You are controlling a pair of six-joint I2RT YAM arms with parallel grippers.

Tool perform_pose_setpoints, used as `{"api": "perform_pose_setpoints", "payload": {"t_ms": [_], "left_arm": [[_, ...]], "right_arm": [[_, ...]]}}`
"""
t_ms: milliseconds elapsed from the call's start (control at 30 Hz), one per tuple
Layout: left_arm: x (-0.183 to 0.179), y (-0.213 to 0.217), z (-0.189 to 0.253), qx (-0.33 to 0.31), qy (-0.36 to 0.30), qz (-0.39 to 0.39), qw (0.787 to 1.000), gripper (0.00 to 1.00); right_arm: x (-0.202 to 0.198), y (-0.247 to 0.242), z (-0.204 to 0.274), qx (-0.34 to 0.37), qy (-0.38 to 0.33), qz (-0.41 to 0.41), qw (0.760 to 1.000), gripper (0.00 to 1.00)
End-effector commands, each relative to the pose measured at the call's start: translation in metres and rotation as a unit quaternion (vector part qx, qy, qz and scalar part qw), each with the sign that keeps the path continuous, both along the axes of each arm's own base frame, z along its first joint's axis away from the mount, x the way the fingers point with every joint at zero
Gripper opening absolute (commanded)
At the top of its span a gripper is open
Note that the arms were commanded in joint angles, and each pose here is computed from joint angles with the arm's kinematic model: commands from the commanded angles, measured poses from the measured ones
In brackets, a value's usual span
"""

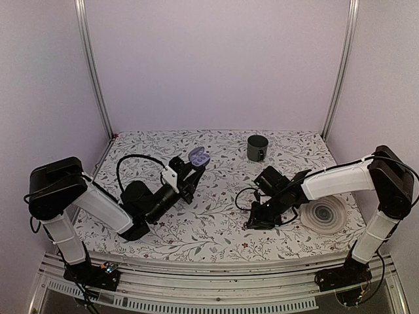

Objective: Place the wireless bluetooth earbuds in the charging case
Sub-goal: Pick up the left earbud from the center of the board.

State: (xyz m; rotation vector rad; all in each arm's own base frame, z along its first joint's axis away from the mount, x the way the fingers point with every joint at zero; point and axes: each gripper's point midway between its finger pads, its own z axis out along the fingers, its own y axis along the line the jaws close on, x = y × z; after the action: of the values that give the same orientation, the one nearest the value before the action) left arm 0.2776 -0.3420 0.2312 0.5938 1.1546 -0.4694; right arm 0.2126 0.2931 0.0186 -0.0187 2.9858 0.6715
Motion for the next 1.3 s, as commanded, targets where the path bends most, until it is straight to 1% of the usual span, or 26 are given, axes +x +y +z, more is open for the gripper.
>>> {"api": "perform_pose_setpoints", "payload": {"t_ms": [0,100,200,333,500,767,967,1267], "left_arm": [[-0.017,0.031,0.069,-0.124,-0.087,0.004,0.988,0.00],[-0.017,0.031,0.069,-0.124,-0.086,0.003,0.988,0.00],[-0.018,0.030,0.068,-0.124,-0.086,0.001,0.989,0.00],[-0.018,0.032,0.068,-0.124,-0.084,0.003,0.989,0.00],[-0.019,0.035,0.067,-0.123,-0.083,0.005,0.989,0.00],[-0.019,0.035,0.066,-0.122,-0.082,0.006,0.989,0.00],[-0.018,0.035,0.066,-0.120,-0.083,0.007,0.989,0.00],[-0.017,0.031,0.066,-0.119,-0.082,0.004,0.989,0.00]], "right_arm": [[0.007,0.007,0.014,-0.009,-0.033,0.006,0.999,0.29],[0.012,0.011,0.030,-0.041,-0.082,0.036,0.995,0.30],[0.011,0.014,0.035,-0.082,-0.113,0.071,0.988,0.30],[0.007,0.011,0.024,-0.120,-0.113,0.105,0.981,0.30],[0.008,0.017,0.025,-0.114,-0.132,0.152,0.973,0.28],[0.004,0.012,0.015,-0.117,-0.136,0.172,0.969,0.24],[0.000,0.009,0.003,-0.111,-0.127,0.164,0.972,0.21],[0.003,0.009,0.001,-0.096,-0.134,0.139,0.977,0.23]]}}
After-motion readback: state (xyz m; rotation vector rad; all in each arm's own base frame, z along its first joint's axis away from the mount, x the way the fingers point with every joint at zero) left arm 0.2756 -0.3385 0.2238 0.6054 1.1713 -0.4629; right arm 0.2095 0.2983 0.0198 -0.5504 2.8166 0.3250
